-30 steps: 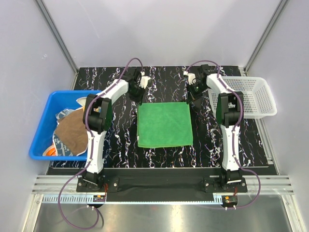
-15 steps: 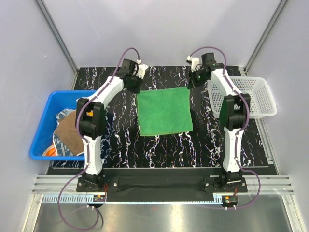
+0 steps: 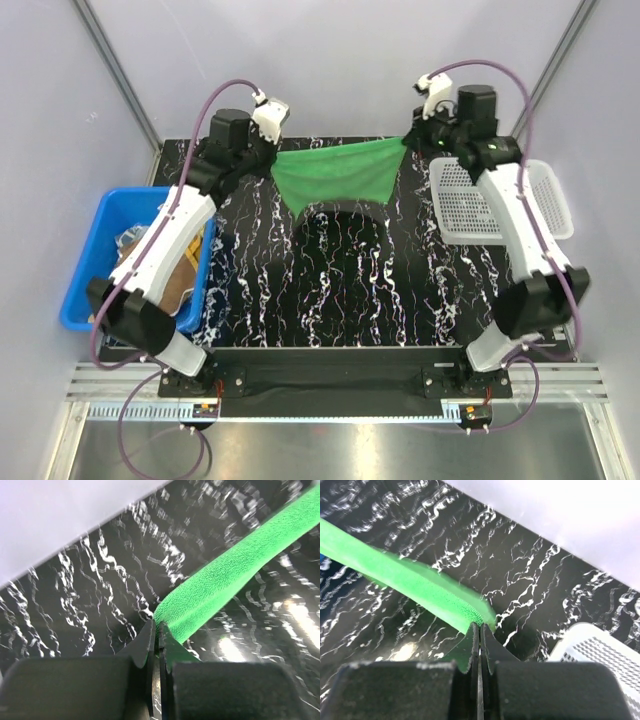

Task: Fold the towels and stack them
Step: Fold the towel

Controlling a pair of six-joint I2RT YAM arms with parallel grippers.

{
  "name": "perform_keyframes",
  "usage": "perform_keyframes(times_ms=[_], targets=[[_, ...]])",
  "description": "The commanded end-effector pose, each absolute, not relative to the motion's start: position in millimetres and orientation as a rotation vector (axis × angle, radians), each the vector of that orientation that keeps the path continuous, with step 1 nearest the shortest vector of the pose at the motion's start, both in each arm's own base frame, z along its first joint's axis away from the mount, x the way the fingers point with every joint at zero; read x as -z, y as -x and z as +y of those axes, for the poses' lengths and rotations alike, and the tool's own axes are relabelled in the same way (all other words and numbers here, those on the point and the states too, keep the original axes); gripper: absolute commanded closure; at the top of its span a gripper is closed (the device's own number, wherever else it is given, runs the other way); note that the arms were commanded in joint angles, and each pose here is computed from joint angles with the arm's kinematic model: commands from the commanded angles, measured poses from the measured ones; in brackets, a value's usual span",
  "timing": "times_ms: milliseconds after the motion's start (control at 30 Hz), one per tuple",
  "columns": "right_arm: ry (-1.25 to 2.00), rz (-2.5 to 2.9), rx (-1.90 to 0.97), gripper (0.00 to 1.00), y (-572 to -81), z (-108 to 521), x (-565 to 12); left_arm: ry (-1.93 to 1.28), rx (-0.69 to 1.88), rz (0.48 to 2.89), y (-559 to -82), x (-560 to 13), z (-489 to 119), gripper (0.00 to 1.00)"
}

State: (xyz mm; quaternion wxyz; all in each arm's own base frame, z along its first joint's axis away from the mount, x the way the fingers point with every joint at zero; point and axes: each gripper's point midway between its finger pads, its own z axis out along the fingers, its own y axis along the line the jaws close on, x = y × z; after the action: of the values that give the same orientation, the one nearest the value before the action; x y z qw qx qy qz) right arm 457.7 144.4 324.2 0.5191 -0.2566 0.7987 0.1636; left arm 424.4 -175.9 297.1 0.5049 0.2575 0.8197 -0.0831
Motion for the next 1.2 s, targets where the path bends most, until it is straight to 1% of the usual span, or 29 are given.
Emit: perform_keyframes(times_ms=[0, 33, 67, 100, 167, 200, 300, 367, 433, 500, 633, 667, 733, 767, 800, 833, 867, 900, 933, 967, 1000, 1033, 1067, 1100, 1133, 1167], targets=[[0.575, 1.844, -0.352, 1.0, -418.2, 135.2, -358.3, -0.607, 0.167, 1.886, -389.4, -334.1, -174.1, 1.0], [0.566, 1.843, -0.36, 1.0, -409.3, 134.6, -359.9, -0.598, 0.152, 1.88, -380.3, -338.0, -176.1, 1.0], [0.564, 1.867, -0.372, 1.0, -399.2, 134.5, -349.5, -0.61, 0.156, 1.887, -370.5, -336.4, -177.6, 1.0], [0.557, 1.831, -0.37, 1.0, -383.6, 132.0, -362.9, -0.607, 0.162, 1.867, -356.9, -344.8, -175.4, 1.0], [0.54, 1.842, -0.405, 1.0, -365.0, 133.5, -359.8, -0.611, 0.183, 1.872, -336.7, -346.4, -179.2, 1.0], [0.534, 1.811, -0.412, 1.0, -350.2, 132.3, -372.3, -0.605, 0.198, 1.856, -325.3, -354.2, -177.2, 1.0], [0.518, 1.805, -0.46, 1.0, -321.5, 134.6, -378.7, -0.627, 0.251, 1.869, -296.2, -359.3, -179.2, 1.0], [0.503, 1.823, -0.494, 1.0, -314.0, 136.4, -371.3, -0.629, 0.298, 1.875, -285.0, -358.2, -180.9, 1.0], [0.495, 1.821, -0.505, 1.0, -316.2, 138.4, -367.0, -0.63, 0.287, 1.902, -286.9, -343.2, -180.4, 1.0], [0.493, 1.88, -0.52, 1.0, -329.3, 142.2, -340.3, -0.625, 0.263, 1.927, -298.1, -329.1, -183.5, 1.0], [0.493, 1.939, -0.528, 1.0, -368.5, 151.1, -297.6, -0.629, 0.247, 2.044, -334.5, -272.1, -184.3, 1.0], [0.494, 1.957, -0.53, 1.0, -376.4, 152.8, -285.2, -0.63, 0.228, 2.102, -349.1, -246.2, -185.1, 1.0], [0.52, 1.981, -0.538, 1.0, -402.3, 160.3, -255.8, -0.64, 0.235, 2.153, -367.9, -222.2, -181.7, 1.0], [0.532, 1.989, -0.544, 1.0, -411.6, 163.6, -245.6, -0.642, 0.237, 2.181, -386.5, -203.5, -184.9, 1.0], [0.541, 2.048, -0.555, 1.0, -427.1, 167.8, -214.1, -0.638, 0.241, 2.195, -398.1, -194.6, -184.2, 1.0], [0.56, 2.051, -0.546, 1.0, -439.1, 169.7, -203.6, -0.62, 0.256, 2.208, -412.9, -188.6, -178.6, 1.0], [0.562, 2.042, -0.535, 1.0, -456.4, 170.7, -204.8, -0.622, 0.261, 2.267, -428.8, -159.9, -178.7, 1.0], [0.572, 2.115, -0.549, 1.0, -471.0, 174.5, -167.6, -0.61, 0.267, 2.237, -449.3, -170.6, -180.6, 1.0], [0.582, 2.127, -0.549, 1.0, -482.2, 176.2, -157.9, -0.606, 0.266, 2.251, -462.6, -164.1, -174.8, 1.0], [0.588, 2.097, -0.545, 1.0, -501.0, 178.5, -166.5, -0.613, 0.261, 2.325, -472.7, -132.8, -172.7, 1.0], [0.601, 2.149, -0.549, 1.0, -511.4, 180.4, -136.4, -0.595, 0.25, 2.292, -493.8, -145.4, -169.9, 1.0], [0.606, 2.145, -0.538, 1.0, -521.5, 180.6, -132.0, -0.61, 0.235, 2.305, -501.4, -137.2, -167.4, 1.0], [0.614, 2.114, -0.525, 1.0, -535.3, 182.7, -140.4, -0.619, 0.217, 2.351, -508.1, -116.5, -163.9, 1.0], [0.621, 2.124, -0.499, 1.0, -545.9, 180.6, -124.9, -0.609, 0.196, 2.335, -519.7, -121.8, -159.7, 1.0], [0.626, 2.092, -0.482, 1.0, -557.1, 180.8, -132.0, -0.621, 0.183, 2.337, -524.0, -118.7, -157.1, 1.0], [0.631, 2.099, -0.475, 1.0, -563.3, 180.4, -121.0, -0.625, 0.18, 2.346, -527.5, -110.0, -156.1, 1.0]])
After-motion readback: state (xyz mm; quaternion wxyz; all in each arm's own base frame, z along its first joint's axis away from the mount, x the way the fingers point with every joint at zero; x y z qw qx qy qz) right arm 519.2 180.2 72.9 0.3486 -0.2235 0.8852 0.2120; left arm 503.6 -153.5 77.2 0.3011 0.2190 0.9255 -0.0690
